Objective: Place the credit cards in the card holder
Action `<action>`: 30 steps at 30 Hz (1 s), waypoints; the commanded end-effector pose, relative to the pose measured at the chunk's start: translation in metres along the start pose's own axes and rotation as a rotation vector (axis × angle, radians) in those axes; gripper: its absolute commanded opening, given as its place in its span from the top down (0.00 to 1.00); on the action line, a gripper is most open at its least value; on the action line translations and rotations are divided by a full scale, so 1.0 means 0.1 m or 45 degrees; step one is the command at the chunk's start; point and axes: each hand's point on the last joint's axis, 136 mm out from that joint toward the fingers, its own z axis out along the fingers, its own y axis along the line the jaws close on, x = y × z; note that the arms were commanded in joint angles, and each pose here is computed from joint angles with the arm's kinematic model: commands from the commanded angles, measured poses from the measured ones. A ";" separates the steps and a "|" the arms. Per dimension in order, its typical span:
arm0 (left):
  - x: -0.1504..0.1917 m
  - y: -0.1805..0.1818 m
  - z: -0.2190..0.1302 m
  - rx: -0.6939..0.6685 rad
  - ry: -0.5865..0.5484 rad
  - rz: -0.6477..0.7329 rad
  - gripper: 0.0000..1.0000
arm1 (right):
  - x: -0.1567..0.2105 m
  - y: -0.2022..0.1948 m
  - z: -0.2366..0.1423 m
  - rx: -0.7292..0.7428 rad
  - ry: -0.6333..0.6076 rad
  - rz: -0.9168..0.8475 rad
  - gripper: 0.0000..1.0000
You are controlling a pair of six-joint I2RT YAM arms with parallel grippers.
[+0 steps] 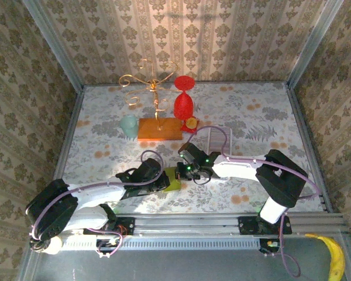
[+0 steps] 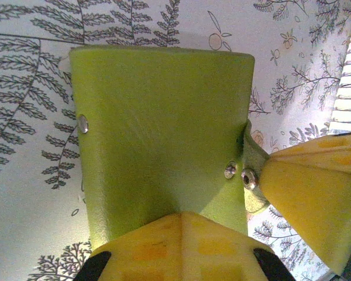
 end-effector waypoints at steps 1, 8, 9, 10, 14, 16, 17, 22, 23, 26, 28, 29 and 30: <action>0.14 0.18 -0.01 -0.085 0.057 0.022 1.00 | 0.03 -0.06 0.04 0.067 0.011 -0.035 1.00; 0.13 0.17 -0.01 -0.080 0.053 0.021 1.00 | 0.06 -0.10 0.07 0.116 0.035 -0.060 1.00; 0.13 0.17 -0.01 -0.081 0.053 0.021 1.00 | 0.07 -0.11 0.08 0.123 0.039 -0.059 1.00; 0.13 0.17 -0.01 -0.081 0.055 0.020 1.00 | 0.07 -0.13 0.08 0.137 0.043 -0.058 1.00; 0.13 0.18 -0.01 -0.081 0.055 0.017 1.00 | 0.07 -0.18 0.08 0.175 0.047 -0.070 1.00; 0.13 0.18 -0.01 -0.081 0.054 0.017 1.00 | 0.07 -0.20 0.08 0.195 0.049 -0.071 1.00; 0.13 0.18 -0.01 -0.080 0.053 0.017 1.00 | 0.08 -0.21 0.08 0.208 0.052 -0.075 1.00; 0.13 0.18 0.00 -0.082 0.054 0.015 1.00 | 0.07 -0.23 0.06 0.215 0.035 -0.076 1.00; 0.14 0.18 0.00 -0.082 0.055 0.016 1.00 | 0.06 -0.22 0.04 0.213 0.028 -0.076 1.00; 0.13 0.18 0.00 -0.081 0.054 0.016 1.00 | 0.06 -0.19 0.03 0.193 0.029 -0.088 1.00; 0.13 0.17 0.00 -0.079 0.055 0.015 1.00 | 0.06 -0.17 0.02 0.187 0.025 -0.097 1.00; 0.14 0.18 0.00 -0.082 0.056 0.015 1.00 | 0.06 -0.16 0.02 0.176 0.022 -0.097 1.00; 0.14 0.18 0.00 -0.081 0.056 0.013 1.00 | 0.05 -0.15 0.03 0.164 0.020 -0.095 1.00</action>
